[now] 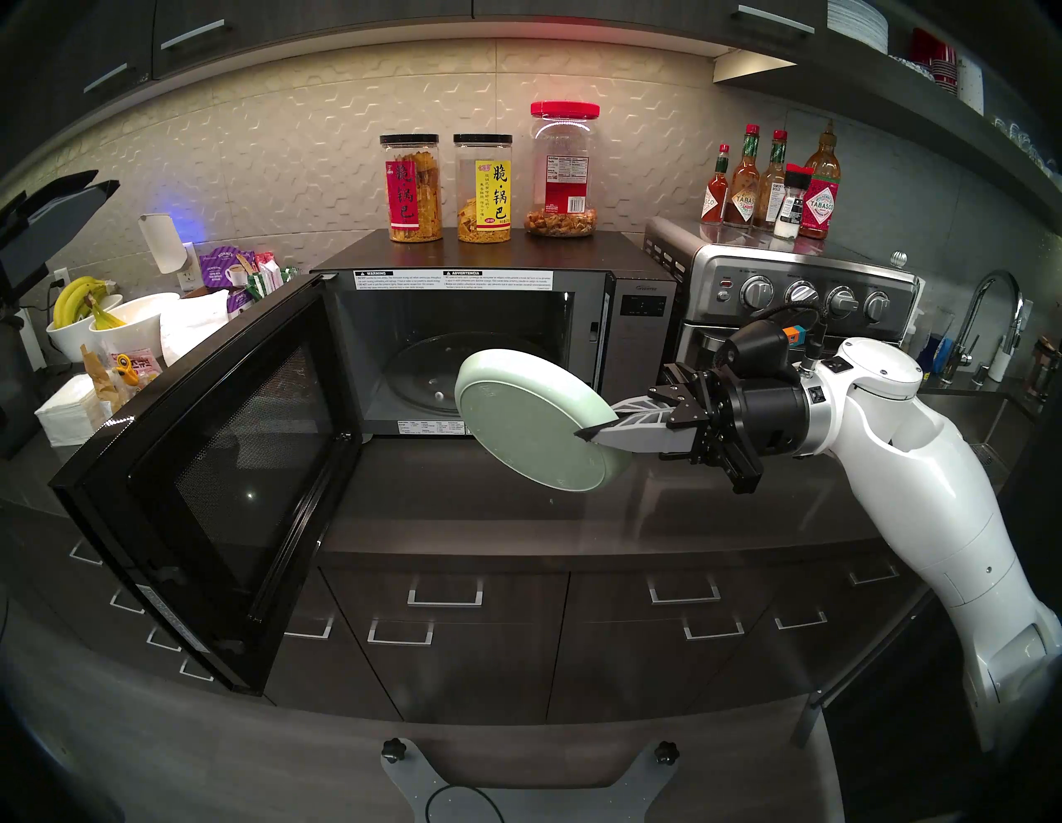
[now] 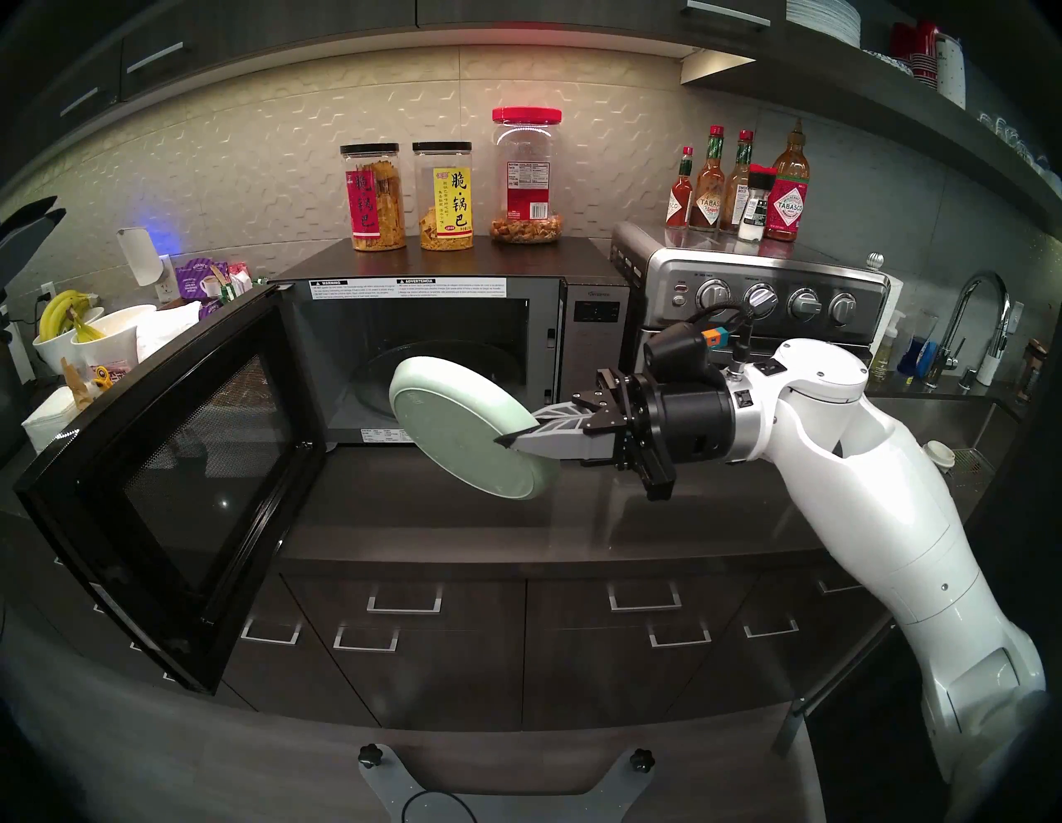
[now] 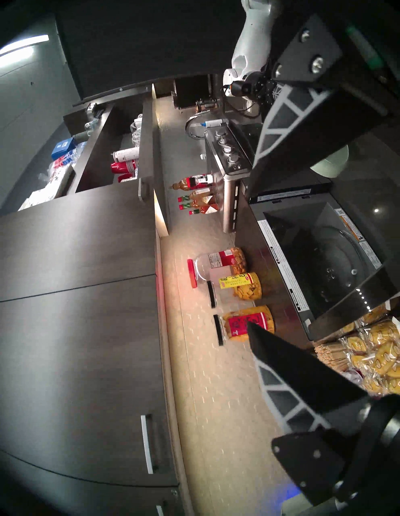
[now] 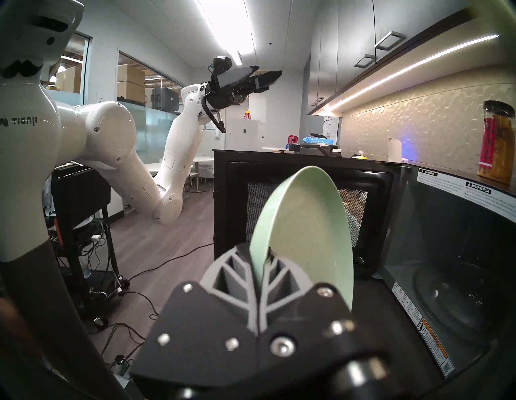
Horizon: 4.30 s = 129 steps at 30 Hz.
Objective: Open the microwave, put the plate inside, and close the door
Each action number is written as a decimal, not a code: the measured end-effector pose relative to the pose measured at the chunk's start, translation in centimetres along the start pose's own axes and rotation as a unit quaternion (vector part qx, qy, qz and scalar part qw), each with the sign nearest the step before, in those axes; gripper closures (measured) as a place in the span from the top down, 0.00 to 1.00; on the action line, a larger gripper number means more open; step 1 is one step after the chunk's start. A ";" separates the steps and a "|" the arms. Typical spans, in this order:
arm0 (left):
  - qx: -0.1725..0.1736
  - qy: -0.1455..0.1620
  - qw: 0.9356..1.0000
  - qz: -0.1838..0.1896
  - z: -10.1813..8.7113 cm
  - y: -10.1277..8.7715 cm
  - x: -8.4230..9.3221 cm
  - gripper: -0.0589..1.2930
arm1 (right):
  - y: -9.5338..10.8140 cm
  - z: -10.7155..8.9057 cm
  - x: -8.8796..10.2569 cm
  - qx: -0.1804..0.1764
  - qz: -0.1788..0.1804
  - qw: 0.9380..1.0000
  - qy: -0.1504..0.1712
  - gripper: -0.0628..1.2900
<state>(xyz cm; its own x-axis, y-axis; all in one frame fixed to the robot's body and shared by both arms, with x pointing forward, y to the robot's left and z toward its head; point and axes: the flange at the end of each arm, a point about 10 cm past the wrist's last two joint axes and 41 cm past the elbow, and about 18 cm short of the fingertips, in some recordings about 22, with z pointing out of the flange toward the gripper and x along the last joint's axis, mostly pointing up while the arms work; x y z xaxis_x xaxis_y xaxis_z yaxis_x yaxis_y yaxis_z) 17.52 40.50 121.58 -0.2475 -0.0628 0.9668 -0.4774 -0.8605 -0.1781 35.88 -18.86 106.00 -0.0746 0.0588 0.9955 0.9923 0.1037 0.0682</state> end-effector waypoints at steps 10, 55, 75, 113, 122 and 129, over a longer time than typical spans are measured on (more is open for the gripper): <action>0.007 -0.014 1.000 -0.006 -1.3 0.3 -1.2 0.98 | -0.3 -0.2 -0.3 -0.002 0.004 1.000 0.008 0.03; 0.007 -0.033 0.999 -0.010 -1.7 -2.1 -1.2 0.98 | -0.5 -0.6 -1.9 -0.009 0.017 1.000 0.022 0.03; 0.006 -0.030 0.999 -0.020 -1.5 -1.7 -0.9 0.98 | -0.5 -1.0 -1.8 -0.012 0.014 1.000 0.025 0.03; 0.002 -0.024 0.999 -0.021 -1.5 -1.5 -0.6 0.98 | -2.8 5.8 -3.4 -0.043 -0.110 0.993 -0.005 0.03; 0.002 -0.024 0.999 -0.022 -1.5 -1.5 -0.6 0.98 | -3.0 8.2 -3.3 -0.051 -0.159 0.985 -0.031 0.03; 0.002 -0.024 0.999 -0.022 -1.5 -1.5 -0.6 0.98 | -2.6 9.3 -2.5 -0.051 -0.185 0.980 -0.060 0.03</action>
<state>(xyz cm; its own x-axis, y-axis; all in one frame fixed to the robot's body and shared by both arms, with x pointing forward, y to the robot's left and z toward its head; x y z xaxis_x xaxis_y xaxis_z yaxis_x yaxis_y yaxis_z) 17.12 42.63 120.95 -0.1857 -0.0496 0.9814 -0.4832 -0.8650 -0.1352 32.54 -10.01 102.75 -0.4363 0.1533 0.8867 0.8993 0.0409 0.4354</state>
